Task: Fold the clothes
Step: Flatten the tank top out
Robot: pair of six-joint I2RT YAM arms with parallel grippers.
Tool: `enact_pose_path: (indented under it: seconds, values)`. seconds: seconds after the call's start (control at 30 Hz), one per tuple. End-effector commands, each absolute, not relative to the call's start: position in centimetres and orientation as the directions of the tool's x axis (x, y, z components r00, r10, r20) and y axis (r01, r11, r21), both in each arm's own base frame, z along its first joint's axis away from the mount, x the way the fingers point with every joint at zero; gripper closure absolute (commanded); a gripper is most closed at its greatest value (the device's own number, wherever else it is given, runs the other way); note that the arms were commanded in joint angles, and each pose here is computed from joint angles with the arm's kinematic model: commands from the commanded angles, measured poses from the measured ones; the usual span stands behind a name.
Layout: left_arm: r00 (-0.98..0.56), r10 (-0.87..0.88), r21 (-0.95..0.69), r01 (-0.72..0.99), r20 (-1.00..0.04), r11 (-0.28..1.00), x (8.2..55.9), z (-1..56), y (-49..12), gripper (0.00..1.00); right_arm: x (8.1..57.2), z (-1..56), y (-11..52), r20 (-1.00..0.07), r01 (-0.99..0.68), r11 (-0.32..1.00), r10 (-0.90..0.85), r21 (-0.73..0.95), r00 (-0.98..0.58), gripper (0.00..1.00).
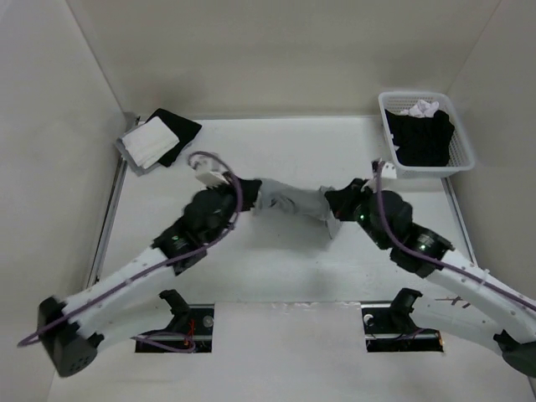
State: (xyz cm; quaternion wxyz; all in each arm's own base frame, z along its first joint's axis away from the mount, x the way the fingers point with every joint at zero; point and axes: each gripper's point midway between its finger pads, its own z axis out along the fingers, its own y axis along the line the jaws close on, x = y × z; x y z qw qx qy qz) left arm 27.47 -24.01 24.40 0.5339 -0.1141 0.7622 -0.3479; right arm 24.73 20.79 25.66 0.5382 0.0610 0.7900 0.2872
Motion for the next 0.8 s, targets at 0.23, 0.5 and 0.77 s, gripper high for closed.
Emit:
enact_pose_path:
  seconds: [0.23, 0.5, 0.77]
  values:
    - [0.177, -0.733, -0.620, 0.428, -0.656, 0.658, 19.0, 56.3, -9.9, 1.00, 16.9, 55.7, 17.2, -0.892, -0.536, 0.745, 0.451, 0.397, -0.034, 0.96]
    - [0.240, -0.733, -0.572, 0.491, -0.636, 0.657, 17.4, 62.6, -9.1, 1.00, 14.1, 60.8, 17.5, -0.860, -0.613, 0.679, 0.511, 0.404, 0.000, 0.97]
    - [0.278, -0.465, -0.456, 0.101, -0.841, 0.884, 29.8, 50.7, -11.9, 0.99, 24.3, 53.2, 20.8, -0.928, -0.456, 0.834, 0.369, 0.311, 0.042, 0.97]
